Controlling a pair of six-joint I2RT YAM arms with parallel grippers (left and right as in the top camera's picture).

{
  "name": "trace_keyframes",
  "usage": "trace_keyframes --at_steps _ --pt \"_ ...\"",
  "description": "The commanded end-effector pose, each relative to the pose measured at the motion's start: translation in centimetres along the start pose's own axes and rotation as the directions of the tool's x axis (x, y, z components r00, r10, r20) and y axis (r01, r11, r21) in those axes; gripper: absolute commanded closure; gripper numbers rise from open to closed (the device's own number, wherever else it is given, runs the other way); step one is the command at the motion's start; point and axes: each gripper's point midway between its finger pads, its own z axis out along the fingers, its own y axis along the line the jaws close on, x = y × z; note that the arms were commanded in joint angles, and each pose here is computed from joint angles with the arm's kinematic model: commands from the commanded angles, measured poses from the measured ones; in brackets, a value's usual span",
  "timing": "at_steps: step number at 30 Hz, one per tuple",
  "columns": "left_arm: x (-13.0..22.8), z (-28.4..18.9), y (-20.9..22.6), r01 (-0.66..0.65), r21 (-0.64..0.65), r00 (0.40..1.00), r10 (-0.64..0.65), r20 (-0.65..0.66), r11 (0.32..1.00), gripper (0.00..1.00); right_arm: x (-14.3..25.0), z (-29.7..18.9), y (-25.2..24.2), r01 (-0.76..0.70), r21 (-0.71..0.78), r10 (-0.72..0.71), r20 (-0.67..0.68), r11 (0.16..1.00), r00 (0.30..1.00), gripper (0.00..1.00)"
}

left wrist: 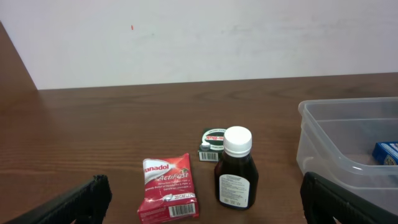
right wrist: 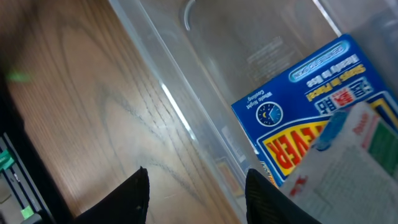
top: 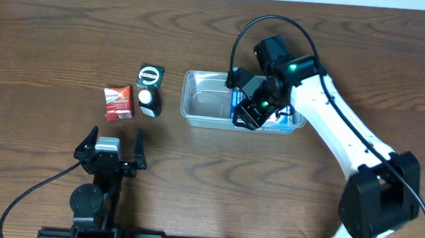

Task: Pack container
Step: 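Lower the Panadol box into the container beside the blue box and release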

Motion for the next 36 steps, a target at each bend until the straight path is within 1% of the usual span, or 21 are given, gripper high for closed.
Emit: trace_keyframes --at_steps 1,6,11,19,26,30,34,36 --pt "1.5 0.1 -0.3 0.005 0.016 0.999 -0.004 -0.045 1.0 0.02 0.5 0.5 -0.1 -0.019 0.006 0.02 -0.026 1.0 0.999 0.52" --pt "1.5 0.1 -0.3 0.005 0.016 0.999 -0.004 -0.045 1.0 0.02 2.2 0.1 -1.7 -0.06 0.071 0.066 -0.085 0.996 0.994 0.51" --pt "1.5 0.1 -0.3 0.005 0.016 0.999 -0.004 -0.045 1.0 0.02 3.6 -0.7 -3.3 -0.106 0.105 0.118 -0.114 0.989 0.986 0.51" --pt "1.5 0.1 -0.3 0.005 0.016 0.999 -0.004 -0.045 1.0 0.02 4.8 -1.8 -6.2 -0.14 0.162 0.159 -0.112 0.977 0.981 0.5" --pt "1.5 0.1 -0.3 0.005 0.016 0.999 -0.004 -0.045 1.0 0.02 5.4 -3.2 -8.9 -0.162 0.186 0.178 -0.072 0.969 0.981 0.5" --pt "1.5 0.1 -0.3 0.005 0.016 0.999 -0.004 -0.045 1.0 0.02 4.5 -4.1 -9.5 -0.166 0.187 0.174 -0.028 0.968 0.984 0.5" --pt "1.5 0.1 -0.3 0.005 0.016 0.999 -0.004 -0.045 1.0 0.02 2.5 -5.0 -7.7 -0.149 0.115 0.148 0.018 0.982 0.989 0.5" --pt "1.5 0.1 -0.3 0.005 0.016 0.999 -0.004 -0.045 1.0 0.02 1.6 -5.5 -6.5 -0.141 0.08 0.138 0.04 0.987 0.99 0.47"
